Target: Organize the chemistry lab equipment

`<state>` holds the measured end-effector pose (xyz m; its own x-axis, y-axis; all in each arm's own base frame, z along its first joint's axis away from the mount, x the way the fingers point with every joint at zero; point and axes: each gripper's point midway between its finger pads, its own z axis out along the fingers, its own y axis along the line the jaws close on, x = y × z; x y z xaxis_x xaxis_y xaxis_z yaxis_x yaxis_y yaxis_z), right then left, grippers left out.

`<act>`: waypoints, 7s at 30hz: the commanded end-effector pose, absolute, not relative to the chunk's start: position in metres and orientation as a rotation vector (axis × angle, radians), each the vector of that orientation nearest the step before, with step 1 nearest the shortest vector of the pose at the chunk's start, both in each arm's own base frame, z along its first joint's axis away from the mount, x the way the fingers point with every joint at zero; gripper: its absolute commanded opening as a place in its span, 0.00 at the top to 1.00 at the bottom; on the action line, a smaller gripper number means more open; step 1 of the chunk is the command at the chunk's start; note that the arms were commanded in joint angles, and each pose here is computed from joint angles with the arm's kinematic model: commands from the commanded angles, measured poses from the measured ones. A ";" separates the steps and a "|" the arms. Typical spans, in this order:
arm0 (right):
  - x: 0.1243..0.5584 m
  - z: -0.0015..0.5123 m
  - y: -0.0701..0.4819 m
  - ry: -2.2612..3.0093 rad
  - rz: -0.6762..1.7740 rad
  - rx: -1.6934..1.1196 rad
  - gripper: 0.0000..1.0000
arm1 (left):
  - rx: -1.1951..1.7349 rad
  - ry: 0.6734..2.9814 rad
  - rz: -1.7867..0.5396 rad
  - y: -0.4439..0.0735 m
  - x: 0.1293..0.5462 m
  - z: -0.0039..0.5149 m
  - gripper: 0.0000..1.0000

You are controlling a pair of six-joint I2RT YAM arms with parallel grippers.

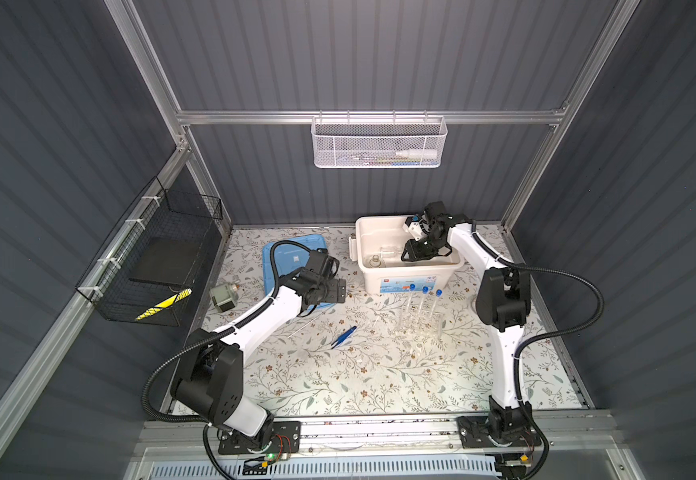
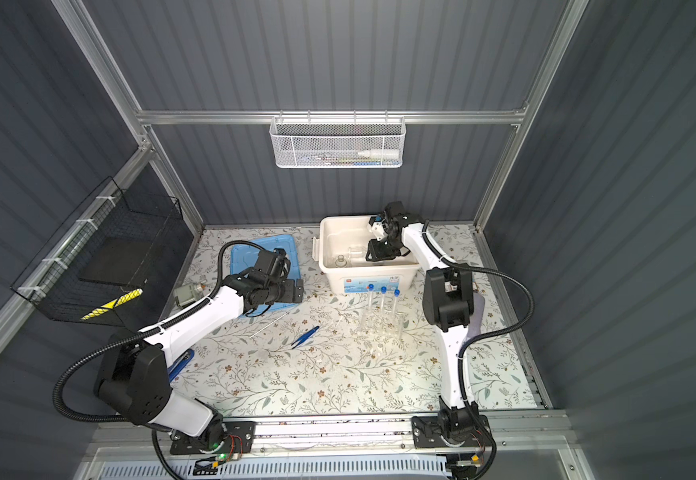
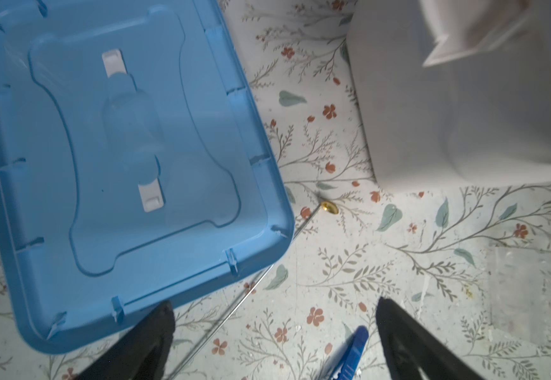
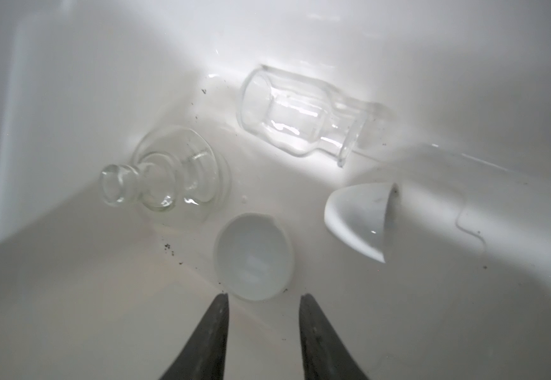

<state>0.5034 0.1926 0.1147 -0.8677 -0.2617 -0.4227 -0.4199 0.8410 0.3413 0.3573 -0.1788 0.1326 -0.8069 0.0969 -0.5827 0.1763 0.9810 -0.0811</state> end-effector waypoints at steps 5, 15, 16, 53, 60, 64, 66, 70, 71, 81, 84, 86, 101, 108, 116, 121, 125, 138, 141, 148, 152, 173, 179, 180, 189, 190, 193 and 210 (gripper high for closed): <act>0.506 0.154 0.197 2.540 0.667 -0.463 0.36 | 0.240 2.642 -0.236 -0.179 0.317 0.106 0.11; 0.510 0.180 0.181 2.452 0.739 -0.307 0.14 | 0.515 2.774 -0.230 -0.213 0.272 0.069 0.22; 0.510 0.183 0.180 2.446 0.751 -0.299 0.12 | 0.529 2.785 -0.238 -0.215 0.269 0.065 0.23; 0.477 0.245 0.150 2.315 0.717 -0.232 0.05 | 0.692 2.934 -0.209 -0.229 0.239 0.016 0.76; 0.469 0.251 0.136 2.293 0.706 -0.197 0.05 | 0.668 2.891 -0.309 -0.242 0.244 0.029 0.83; 0.464 0.256 0.129 2.273 0.683 -0.188 0.05 | 0.643 2.843 -0.362 -0.249 0.249 0.045 0.84; 0.463 0.259 0.125 2.262 0.668 -0.180 0.05 | 0.633 2.819 -0.382 -0.252 0.252 0.054 0.84; 0.460 0.262 0.112 2.240 0.622 -0.149 0.04 | 0.616 2.763 -0.419 -0.259 0.259 0.075 0.84; 0.459 0.262 0.109 2.235 0.614 -0.141 0.04 | 0.611 2.752 -0.426 -0.260 0.261 0.080 0.85; 0.449 0.259 0.062 2.203 0.442 -0.030 0.01 | 0.586 2.602 -0.524 -0.277 0.279 0.142 0.85; 0.446 0.253 0.049 2.213 0.391 -0.005 0.01 | 0.580 2.540 -0.560 -0.284 0.286 0.165 0.85; 0.445 0.250 0.044 2.220 0.390 0.002 0.01 | 0.579 2.494 -0.585 -0.289 0.292 0.181 0.85; 0.434 0.193 0.050 2.408 0.503 0.006 0.20 | 0.660 2.147 -0.759 -0.352 0.364 0.278 0.84; 0.431 0.180 0.048 2.453 0.493 0.020 0.30 | 0.687 2.065 -0.869 -0.384 0.397 0.288 0.83; 0.425 0.172 0.052 2.478 0.530 0.014 0.44 | 0.743 2.062 -0.974 -0.423 0.427 0.267 0.83; 0.420 0.170 0.056 2.490 0.551 -0.002 0.54 | 0.787 2.068 -0.998 -0.443 0.447 0.249 0.82; 0.418 0.169 0.055 2.499 0.549 -0.002 0.55 | 0.787 2.080 -1.015 -0.449 0.458 0.237 0.82; 0.417 0.190 0.057 2.423 0.554 -0.001 0.49 | 0.728 2.115 -0.864 -0.412 0.459 0.240 0.56; 0.416 0.200 0.055 2.395 0.536 0.000 0.42 | 0.682 2.101 -0.726 -0.390 0.462 0.253 0.38; 0.413 0.222 0.049 2.326 0.480 0.009 0.22 | 0.547 2.062 -0.478 -0.325 0.442 0.278 0.07; 0.412 0.232 0.049 2.288 0.479 0.003 0.14 | 0.445 2.133 -0.354 -0.281 0.419 0.261 0.01; 0.407 0.243 0.050 2.233 0.475 -0.023 0.01 | -0.023 2.529 0.026 -0.125 0.316 0.101 0.01; 0.403 0.240 0.049 2.246 0.470 -0.020 0.01 | -0.034 2.620 0.015 -0.124 0.316 0.069 0.00; 0.402 0.239 0.049 2.249 0.469 -0.017 0.01 | -0.032 2.623 0.013 -0.125 0.317 0.068 0.01; 0.397 0.232 0.049 2.265 0.473 0.003 0.01 | -0.028 2.668 0.008 -0.124 0.322 0.049 0.01; 0.396 0.232 0.048 2.265 0.469 0.005 0.01 | -0.026 2.676 0.001 -0.125 0.321 0.047 0.02; 0.394 0.229 0.047 2.273 0.460 0.011 0.01 | -0.003 2.690 -0.017 -0.129 0.321 0.043 0.06; 0.393 0.223 0.050 2.292 0.491 0.026 0.01 | 0.109 2.787 -0.174 -0.157 0.318 0.014 0.19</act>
